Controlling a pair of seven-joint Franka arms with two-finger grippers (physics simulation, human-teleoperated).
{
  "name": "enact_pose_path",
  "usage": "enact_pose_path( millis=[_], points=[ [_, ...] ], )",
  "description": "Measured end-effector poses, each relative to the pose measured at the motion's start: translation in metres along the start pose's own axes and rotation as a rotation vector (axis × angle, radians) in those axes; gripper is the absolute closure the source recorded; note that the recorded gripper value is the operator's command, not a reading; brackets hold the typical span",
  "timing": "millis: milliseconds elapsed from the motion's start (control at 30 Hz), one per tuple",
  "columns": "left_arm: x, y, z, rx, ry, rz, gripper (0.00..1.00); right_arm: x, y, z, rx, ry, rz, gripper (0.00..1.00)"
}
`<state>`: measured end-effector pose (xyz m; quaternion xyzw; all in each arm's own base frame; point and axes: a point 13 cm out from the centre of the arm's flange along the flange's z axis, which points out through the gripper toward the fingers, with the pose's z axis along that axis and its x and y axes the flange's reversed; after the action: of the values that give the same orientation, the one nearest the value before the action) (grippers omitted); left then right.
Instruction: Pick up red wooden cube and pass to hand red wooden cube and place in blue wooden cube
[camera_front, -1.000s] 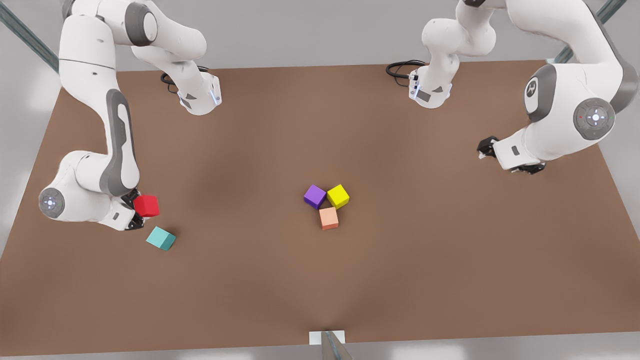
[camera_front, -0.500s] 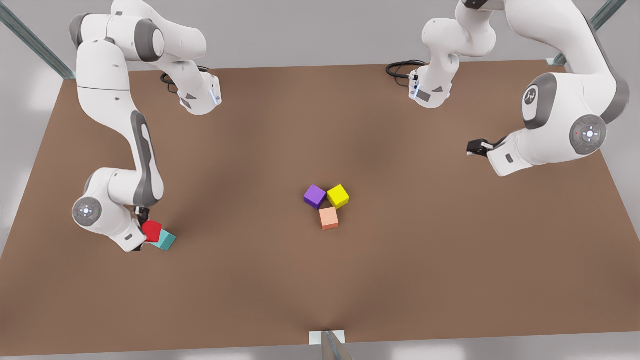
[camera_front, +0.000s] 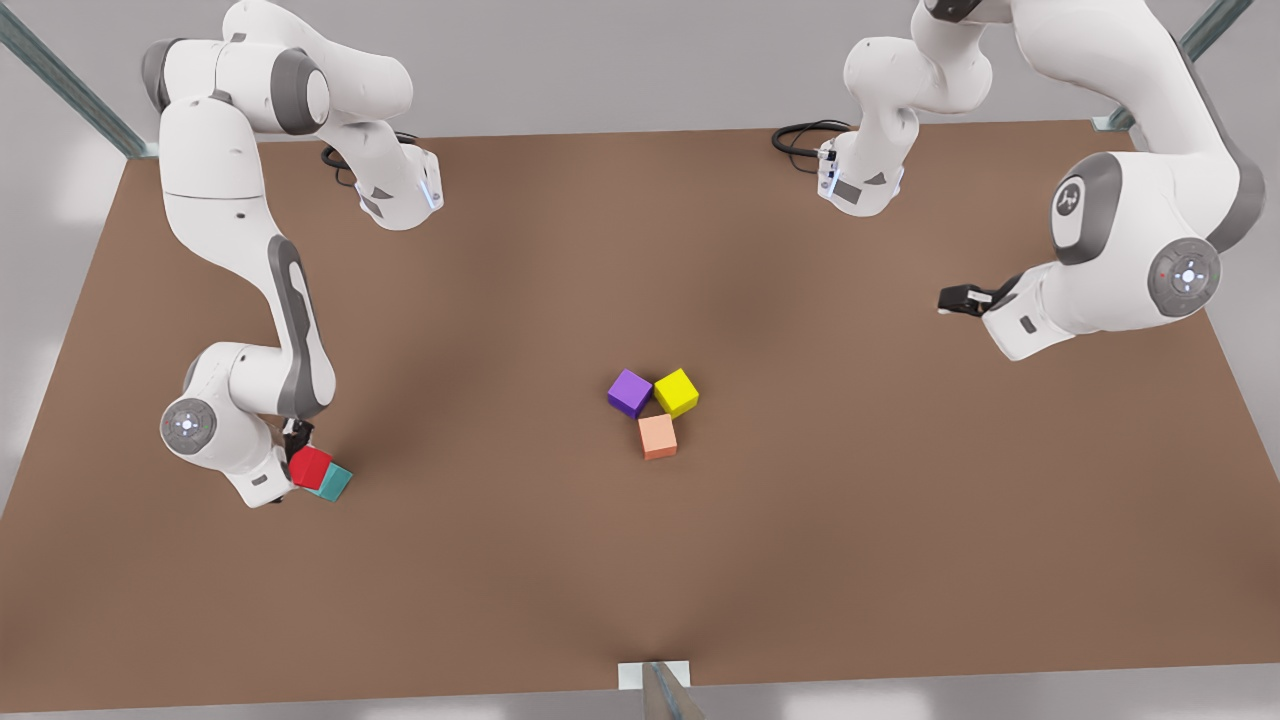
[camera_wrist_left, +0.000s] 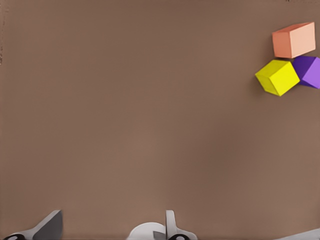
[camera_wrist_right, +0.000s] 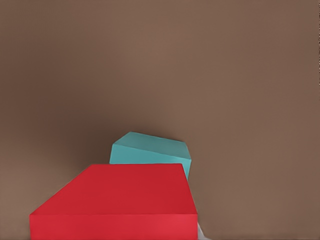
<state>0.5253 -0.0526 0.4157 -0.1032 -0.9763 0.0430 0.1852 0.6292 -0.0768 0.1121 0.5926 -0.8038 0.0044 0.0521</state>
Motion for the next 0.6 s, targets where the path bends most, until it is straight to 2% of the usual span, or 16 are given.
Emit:
enact_pose_path(
  millis=[33, 600],
  points=[
    [0.0, 0.0, 0.0, 0.0, 0.0, -0.003, 0.0, 0.0, -0.001, 0.0, 0.003, -0.001, 0.008, 0.0],
    [-0.002, 0.003, 0.004, 0.018, 0.007, -0.043, 0.0, -0.02, -0.006, -0.004, 0.035, -0.015, 0.081, 0.0]
  ],
)
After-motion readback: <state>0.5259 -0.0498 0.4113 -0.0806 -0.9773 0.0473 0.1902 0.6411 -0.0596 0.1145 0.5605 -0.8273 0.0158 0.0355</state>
